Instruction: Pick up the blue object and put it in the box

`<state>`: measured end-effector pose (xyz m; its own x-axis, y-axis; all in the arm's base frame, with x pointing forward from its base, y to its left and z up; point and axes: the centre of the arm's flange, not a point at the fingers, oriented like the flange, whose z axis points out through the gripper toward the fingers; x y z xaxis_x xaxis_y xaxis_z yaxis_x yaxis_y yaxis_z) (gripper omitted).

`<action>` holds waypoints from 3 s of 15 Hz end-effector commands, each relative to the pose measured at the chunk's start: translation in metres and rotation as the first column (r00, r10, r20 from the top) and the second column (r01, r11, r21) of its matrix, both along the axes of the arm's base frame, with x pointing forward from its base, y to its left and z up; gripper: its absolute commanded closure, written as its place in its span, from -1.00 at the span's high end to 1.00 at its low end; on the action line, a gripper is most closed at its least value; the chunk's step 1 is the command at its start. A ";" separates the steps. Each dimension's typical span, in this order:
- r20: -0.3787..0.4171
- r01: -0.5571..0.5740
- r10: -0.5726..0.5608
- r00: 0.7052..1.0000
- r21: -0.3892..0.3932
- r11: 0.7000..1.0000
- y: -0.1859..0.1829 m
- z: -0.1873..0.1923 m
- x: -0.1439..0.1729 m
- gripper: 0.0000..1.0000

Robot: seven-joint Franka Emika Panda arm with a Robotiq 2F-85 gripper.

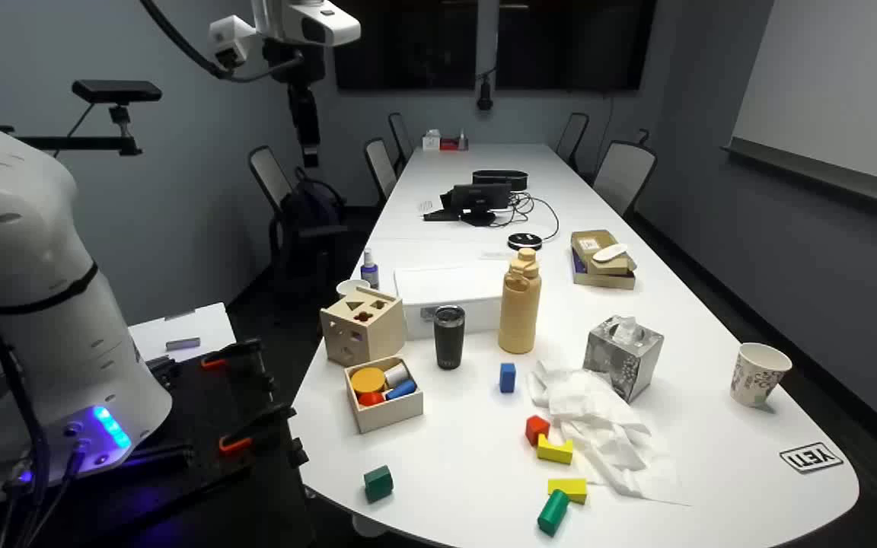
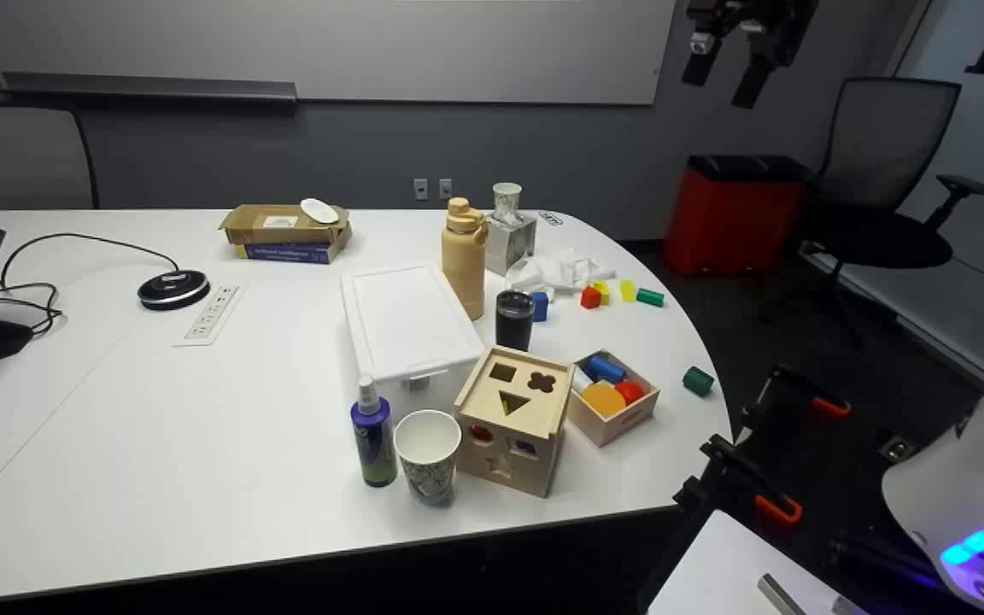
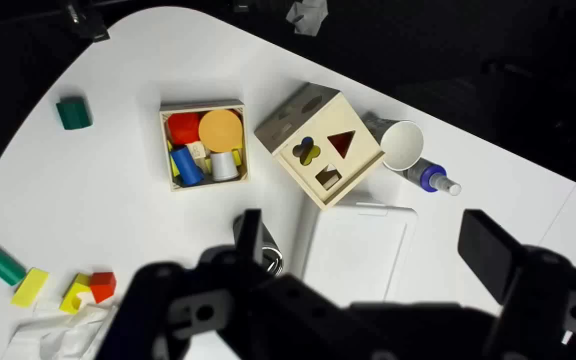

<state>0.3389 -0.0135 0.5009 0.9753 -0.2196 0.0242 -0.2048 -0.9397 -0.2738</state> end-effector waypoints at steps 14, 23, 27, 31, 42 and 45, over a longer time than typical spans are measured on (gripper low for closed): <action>0.447 0.466 -0.387 0.807 -0.077 0.881 -0.078 -0.072 0.186 1.00; 0.332 0.581 -0.486 0.808 -0.311 0.753 -0.164 -0.244 0.279 1.00; 0.281 0.582 -0.511 0.812 -0.324 0.746 -0.156 -0.300 0.307 1.00; 0.232 0.580 -0.532 0.814 -0.337 0.742 -0.132 -0.344 0.323 1.00; 0.063 0.533 -0.561 0.825 -0.413 0.738 -0.129 -0.417 0.309 1.00; 0.018 0.495 -0.532 0.847 -0.394 0.775 -0.122 -0.428 0.307 1.00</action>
